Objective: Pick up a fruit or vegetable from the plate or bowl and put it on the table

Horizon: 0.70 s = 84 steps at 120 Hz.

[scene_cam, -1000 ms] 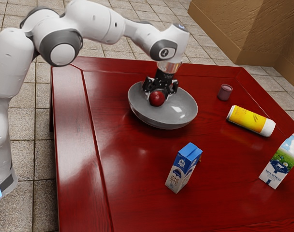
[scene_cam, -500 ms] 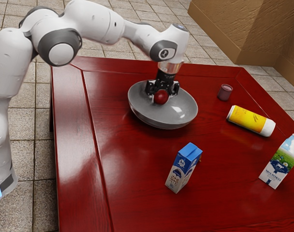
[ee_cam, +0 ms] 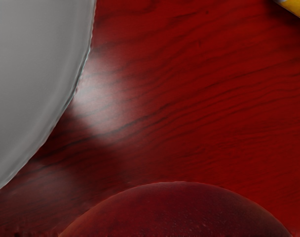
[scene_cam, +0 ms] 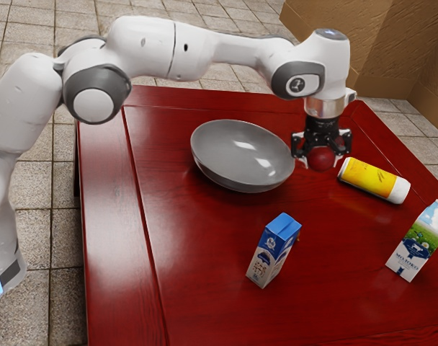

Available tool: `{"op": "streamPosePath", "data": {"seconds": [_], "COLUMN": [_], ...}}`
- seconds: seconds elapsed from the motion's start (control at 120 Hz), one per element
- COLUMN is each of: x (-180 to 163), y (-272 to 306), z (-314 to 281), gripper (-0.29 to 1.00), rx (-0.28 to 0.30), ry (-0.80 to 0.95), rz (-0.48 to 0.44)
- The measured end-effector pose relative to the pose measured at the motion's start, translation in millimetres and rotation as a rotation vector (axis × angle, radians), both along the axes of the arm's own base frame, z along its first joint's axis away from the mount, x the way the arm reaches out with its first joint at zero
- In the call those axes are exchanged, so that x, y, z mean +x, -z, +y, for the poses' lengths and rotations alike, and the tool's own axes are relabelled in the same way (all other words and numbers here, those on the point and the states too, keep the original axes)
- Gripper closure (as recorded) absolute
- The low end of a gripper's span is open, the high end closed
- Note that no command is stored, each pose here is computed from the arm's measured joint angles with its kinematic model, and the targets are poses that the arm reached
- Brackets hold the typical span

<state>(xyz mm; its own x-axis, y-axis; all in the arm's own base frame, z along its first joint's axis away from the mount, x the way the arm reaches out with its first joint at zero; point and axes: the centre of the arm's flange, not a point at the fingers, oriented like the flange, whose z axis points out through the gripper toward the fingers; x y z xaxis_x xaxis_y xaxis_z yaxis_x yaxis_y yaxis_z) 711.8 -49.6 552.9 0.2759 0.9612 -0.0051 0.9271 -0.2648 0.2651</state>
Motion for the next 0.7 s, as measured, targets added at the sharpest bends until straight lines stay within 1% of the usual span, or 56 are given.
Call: {"op": "streamPosePath", "data": {"seconds": [0.125, 0.367, 0.408, 0.433, 0.517, 0.608, 0.642, 0.7], "x": [19, 31, 31, 32, 32, 31, 23, -10], "y": [1, 12, 14, 14, 17, 19, 20, 21], "z": [-31, -44, -45, -45, -45, -47, -47, -26], "gripper": [0.35, 0.36, 0.25, 0.21, 0.12, 0.06, 0.05, 0.03], "rx": [-0.02, -0.034, -0.037, -0.039, -0.043, -0.041, -0.041, -0.031], "ry": [0.034, 0.038, 0.041, 0.042, 0.046, 0.052, 0.054, 0.023], "rz": [-0.04, -0.07, -0.075, -0.079, -0.089, -0.096, -0.086, -0.055]}}
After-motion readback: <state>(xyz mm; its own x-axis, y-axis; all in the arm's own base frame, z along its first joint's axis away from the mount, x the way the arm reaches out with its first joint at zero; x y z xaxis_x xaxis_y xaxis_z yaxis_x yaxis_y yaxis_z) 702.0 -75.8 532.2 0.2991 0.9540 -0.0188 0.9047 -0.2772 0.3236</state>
